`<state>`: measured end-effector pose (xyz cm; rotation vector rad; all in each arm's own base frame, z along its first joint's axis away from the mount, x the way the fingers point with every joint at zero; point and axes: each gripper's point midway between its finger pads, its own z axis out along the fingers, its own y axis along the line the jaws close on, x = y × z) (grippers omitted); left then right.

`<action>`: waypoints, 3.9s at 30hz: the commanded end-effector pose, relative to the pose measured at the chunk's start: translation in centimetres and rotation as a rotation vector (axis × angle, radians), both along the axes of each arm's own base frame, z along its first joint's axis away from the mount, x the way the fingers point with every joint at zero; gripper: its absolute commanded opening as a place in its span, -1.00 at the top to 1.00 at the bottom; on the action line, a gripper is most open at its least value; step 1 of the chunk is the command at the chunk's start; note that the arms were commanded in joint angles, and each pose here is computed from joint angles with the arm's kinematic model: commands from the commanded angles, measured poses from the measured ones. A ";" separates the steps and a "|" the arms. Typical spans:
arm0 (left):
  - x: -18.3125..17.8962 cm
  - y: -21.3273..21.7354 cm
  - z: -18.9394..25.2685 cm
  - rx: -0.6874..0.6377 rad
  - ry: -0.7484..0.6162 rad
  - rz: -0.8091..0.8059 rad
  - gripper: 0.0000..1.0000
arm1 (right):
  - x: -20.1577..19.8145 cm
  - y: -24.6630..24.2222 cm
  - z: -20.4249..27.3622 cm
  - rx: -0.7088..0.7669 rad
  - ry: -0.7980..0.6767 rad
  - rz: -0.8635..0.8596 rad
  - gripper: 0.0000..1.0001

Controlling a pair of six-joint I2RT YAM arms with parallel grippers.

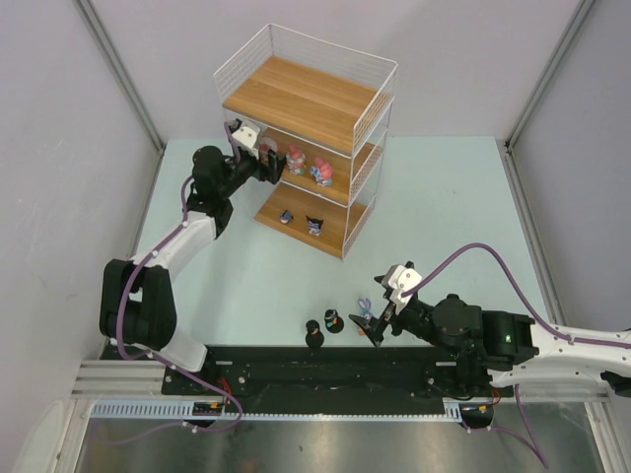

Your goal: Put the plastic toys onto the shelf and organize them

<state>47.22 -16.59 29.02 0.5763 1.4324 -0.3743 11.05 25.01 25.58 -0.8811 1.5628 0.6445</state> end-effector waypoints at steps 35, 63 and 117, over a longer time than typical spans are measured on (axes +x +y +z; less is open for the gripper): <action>-2.3 3.3 7.9 -0.099 -0.168 0.141 -0.84 | 0.4 0.0 0.5 0.020 -0.011 -0.023 -0.99; -12.6 4.9 7.3 -0.331 -0.085 0.154 -0.86 | 1.9 -1.4 0.7 0.060 0.020 -0.164 -1.00; -28.7 -3.7 -12.7 -0.385 0.672 0.091 -0.99 | 2.0 -3.8 -17.5 0.005 0.933 -0.526 -0.64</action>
